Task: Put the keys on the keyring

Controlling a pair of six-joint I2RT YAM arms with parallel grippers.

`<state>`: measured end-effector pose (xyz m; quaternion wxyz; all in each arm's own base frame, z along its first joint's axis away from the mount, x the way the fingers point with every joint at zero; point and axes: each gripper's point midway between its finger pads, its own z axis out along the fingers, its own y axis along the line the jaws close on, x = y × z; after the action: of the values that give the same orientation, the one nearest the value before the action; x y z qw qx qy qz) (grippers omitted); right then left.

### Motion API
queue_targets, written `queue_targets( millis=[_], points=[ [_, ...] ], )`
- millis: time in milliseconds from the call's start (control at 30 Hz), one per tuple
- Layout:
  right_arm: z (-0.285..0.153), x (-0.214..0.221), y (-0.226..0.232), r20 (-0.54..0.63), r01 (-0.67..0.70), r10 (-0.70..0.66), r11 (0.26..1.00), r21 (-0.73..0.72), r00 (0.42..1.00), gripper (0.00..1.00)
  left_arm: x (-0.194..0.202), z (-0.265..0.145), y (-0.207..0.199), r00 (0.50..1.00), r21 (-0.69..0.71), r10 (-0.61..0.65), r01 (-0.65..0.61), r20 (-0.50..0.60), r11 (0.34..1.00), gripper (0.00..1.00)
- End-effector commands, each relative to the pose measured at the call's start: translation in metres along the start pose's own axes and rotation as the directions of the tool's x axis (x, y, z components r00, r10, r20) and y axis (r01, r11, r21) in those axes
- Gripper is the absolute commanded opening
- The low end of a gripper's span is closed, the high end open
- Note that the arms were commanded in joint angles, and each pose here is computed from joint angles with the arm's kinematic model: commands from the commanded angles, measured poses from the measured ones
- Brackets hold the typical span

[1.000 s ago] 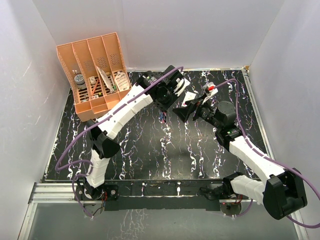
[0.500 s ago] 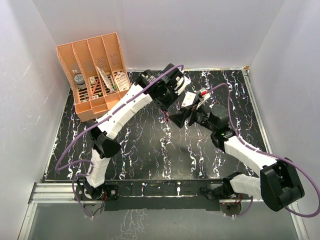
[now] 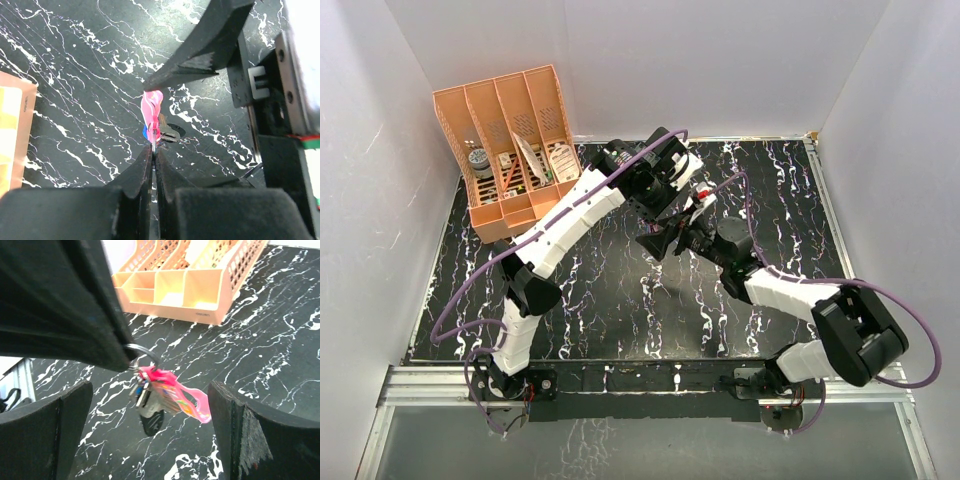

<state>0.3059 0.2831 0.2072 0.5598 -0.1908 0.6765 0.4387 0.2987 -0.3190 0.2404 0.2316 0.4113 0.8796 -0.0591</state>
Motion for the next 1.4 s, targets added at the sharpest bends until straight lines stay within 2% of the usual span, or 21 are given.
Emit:
queue_targets(
  millis=[0, 467, 767, 1367],
  points=[
    [0.008, -0.028, -0.008, 0.13, 0.05, -0.055, 0.998, 0.04, 0.99, 0.98, 0.0, -0.029, -0.003, 0.999, 0.022, -0.008, 0.007, 0.05, 1.0, 0.0],
    [-0.001, -0.031, -0.042, 0.165, 0.034, -0.065, 0.982, 0.188, 0.984, 0.98, 0.009, -0.039, -0.007, 0.998, 0.036, -0.019, 0.017, 0.052, 0.999, 0.0],
    [-0.01, -0.035, -0.056, 0.176, 0.029, -0.071, 0.972, 0.234, 0.982, 0.98, 0.011, -0.039, -0.009, 0.999, 0.046, -0.018, 0.015, 0.045, 0.999, 0.0],
    [-0.011, -0.054, -0.052, 0.212, 0.046, -0.093, 0.975, 0.218, 0.973, 0.98, 0.014, -0.036, -0.011, 1.0, 0.053, -0.013, 0.012, 0.027, 0.999, 0.0]
  ],
)
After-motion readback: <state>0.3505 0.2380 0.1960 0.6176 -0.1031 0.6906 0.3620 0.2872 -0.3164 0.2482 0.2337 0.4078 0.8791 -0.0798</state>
